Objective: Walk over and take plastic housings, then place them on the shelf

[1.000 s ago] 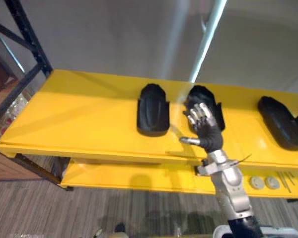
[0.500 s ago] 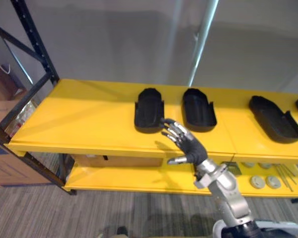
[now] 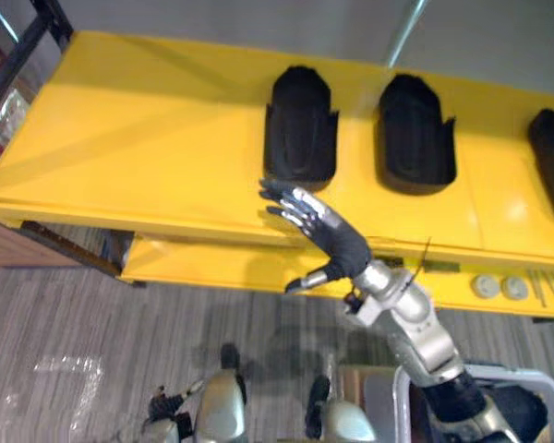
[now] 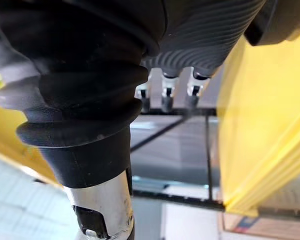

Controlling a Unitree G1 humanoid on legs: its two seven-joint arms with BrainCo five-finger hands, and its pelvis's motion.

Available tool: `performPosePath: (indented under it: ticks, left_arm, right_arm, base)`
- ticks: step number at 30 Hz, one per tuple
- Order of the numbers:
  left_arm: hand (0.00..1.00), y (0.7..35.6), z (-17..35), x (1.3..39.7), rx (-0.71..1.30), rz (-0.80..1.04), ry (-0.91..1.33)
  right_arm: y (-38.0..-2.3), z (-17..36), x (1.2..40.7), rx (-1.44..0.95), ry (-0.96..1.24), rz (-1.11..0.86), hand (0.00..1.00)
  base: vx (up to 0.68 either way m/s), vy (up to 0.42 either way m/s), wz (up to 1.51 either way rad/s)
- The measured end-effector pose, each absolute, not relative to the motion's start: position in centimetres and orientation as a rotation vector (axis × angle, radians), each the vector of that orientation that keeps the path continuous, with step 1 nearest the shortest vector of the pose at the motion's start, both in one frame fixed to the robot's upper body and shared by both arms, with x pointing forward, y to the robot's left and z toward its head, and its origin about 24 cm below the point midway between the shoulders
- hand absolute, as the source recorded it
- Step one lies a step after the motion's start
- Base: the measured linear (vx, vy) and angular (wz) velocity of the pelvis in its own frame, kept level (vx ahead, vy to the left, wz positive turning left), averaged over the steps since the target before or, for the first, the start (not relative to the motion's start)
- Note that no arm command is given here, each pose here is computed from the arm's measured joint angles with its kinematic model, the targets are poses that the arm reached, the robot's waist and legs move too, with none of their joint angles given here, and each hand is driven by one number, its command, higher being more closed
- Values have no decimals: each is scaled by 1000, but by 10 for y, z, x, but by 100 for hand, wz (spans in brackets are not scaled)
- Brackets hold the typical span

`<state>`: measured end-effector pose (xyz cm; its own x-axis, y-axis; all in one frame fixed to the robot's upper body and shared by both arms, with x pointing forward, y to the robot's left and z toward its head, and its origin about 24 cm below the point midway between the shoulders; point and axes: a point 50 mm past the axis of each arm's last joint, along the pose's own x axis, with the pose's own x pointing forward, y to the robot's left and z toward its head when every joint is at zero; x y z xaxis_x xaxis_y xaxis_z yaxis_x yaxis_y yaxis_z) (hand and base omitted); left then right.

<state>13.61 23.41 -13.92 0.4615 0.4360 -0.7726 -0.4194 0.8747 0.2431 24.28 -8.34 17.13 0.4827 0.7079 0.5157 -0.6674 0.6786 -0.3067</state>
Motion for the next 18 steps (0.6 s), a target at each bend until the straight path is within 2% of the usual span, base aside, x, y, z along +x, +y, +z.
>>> performPosePath:
  ticks: [10, 18]
  left_arm:
    - [0, 234, -139, 139, 19, 523, 955]
    - [0, 234, -138, 140, 16, 523, 944]
  right_arm:
    - [-81, 177, 246, -141, -681, 815, 0]
    - [-91, 185, 256, -262, -715, 678, 0]
  base:
    - [4, -3, 5]
    - [17, -7, 3]
